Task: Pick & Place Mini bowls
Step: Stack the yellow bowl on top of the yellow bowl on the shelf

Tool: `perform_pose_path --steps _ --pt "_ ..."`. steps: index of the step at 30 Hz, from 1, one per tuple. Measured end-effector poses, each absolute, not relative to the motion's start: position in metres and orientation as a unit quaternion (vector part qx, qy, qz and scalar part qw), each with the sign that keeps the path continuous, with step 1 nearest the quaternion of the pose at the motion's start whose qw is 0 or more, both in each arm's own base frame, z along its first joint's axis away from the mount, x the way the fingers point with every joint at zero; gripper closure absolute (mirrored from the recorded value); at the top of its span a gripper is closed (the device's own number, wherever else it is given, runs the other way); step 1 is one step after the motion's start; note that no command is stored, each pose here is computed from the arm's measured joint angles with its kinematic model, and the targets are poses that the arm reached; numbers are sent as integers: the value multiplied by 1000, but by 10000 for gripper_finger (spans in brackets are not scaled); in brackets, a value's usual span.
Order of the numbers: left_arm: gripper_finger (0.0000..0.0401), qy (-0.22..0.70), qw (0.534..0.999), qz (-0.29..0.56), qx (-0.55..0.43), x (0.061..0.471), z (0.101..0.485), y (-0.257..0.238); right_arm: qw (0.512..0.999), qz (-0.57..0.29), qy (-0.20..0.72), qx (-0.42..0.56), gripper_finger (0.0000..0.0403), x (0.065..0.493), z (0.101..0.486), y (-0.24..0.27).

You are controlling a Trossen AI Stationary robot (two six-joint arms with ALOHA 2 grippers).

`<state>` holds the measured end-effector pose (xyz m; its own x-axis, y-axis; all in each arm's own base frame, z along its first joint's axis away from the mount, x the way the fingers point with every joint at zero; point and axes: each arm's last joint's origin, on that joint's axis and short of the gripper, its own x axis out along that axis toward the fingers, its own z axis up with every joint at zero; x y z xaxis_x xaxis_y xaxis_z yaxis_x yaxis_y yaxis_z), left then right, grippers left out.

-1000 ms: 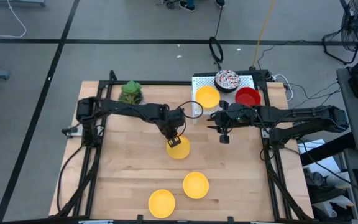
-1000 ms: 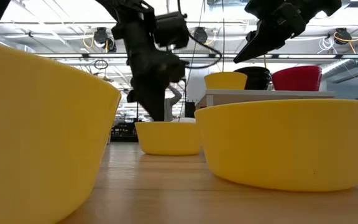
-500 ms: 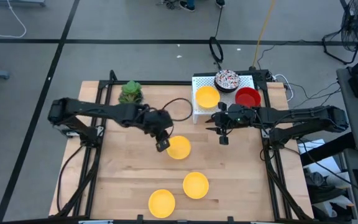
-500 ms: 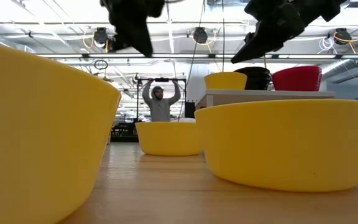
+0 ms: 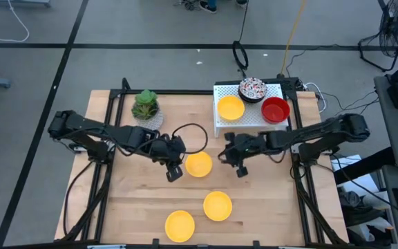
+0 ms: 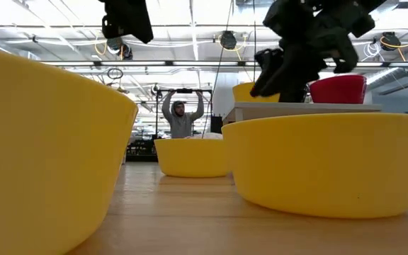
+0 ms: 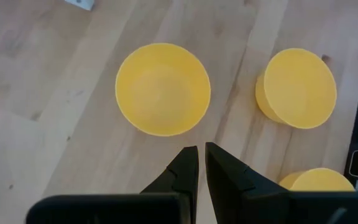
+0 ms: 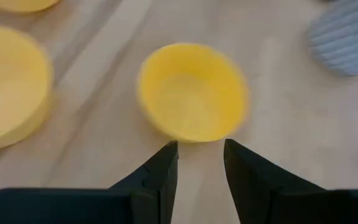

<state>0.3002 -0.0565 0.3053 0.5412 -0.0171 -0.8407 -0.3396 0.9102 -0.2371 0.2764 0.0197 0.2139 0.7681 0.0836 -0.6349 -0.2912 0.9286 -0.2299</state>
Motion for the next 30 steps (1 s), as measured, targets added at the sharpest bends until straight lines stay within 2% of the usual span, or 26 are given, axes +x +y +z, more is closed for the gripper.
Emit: perform_pose_path --steps 5,16,24,30 --pt "368 471 853 98 -200 299 305 -60 916 185 329 -138 280 301 207 32" --pt "368 505 836 101 -191 291 301 -68 900 222 330 -177 218 338 178 53" --pt "368 513 831 99 -194 289 300 -71 905 219 316 -182 226 355 148 55" --pt "368 513 831 98 -193 289 300 -71 897 199 345 -190 245 355 137 53"
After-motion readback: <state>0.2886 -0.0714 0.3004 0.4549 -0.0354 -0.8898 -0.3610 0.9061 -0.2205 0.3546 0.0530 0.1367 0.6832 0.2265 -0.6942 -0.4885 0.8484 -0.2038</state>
